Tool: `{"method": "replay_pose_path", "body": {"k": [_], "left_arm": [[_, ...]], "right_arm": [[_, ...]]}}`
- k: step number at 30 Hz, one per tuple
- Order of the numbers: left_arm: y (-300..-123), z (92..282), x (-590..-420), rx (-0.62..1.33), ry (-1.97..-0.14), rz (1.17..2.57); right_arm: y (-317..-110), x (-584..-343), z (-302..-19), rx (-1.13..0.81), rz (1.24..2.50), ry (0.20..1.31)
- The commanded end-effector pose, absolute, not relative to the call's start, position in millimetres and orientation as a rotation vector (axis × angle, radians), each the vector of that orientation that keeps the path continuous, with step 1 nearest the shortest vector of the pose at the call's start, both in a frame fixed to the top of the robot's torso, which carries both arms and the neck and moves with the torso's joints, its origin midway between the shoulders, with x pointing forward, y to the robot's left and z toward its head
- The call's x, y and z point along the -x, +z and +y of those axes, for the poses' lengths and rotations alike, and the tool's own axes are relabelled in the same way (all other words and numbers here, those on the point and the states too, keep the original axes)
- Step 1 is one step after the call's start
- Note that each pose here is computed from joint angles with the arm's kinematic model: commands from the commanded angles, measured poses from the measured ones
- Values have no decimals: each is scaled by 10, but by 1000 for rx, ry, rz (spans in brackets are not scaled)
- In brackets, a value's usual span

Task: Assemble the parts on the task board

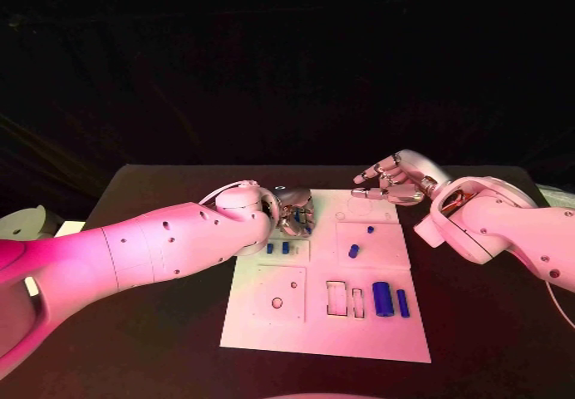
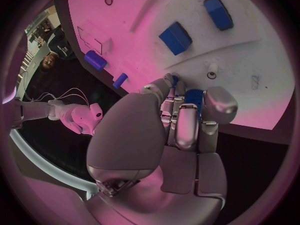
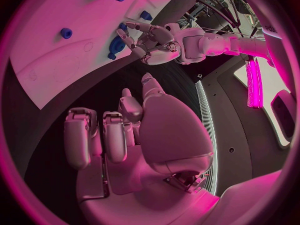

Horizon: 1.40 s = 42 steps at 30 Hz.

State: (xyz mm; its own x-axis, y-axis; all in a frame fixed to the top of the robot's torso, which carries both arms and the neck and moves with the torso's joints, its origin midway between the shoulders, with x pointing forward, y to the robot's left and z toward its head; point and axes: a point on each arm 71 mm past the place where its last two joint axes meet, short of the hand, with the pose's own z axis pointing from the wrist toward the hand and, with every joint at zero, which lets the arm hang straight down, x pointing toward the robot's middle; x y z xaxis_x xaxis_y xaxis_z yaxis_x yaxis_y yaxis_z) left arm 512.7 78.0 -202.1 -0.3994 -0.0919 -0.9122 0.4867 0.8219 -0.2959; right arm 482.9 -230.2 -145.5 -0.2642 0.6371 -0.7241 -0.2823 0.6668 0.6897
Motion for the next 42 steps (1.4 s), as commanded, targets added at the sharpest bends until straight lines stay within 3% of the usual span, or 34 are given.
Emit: {"method": "replay_pose_path", "body": {"k": [1,22,34,42], "left_arm": [[-2098,787,-5107,-306,-624,1926],[-1920,901,-5057,-194,-746,1826],[-1699,1170,-5025,-95,-776,1815],[-1697,1411,-5047,-55,-715,1855]], "right_arm": [[-1462,-4823,-2284,-282,1625,908],[-1468,-4824,-2286,-282,1626,908],[-1475,-4826,-2289,-283,1627,907],[-1478,-4826,-2295,-285,1628,905]]}}
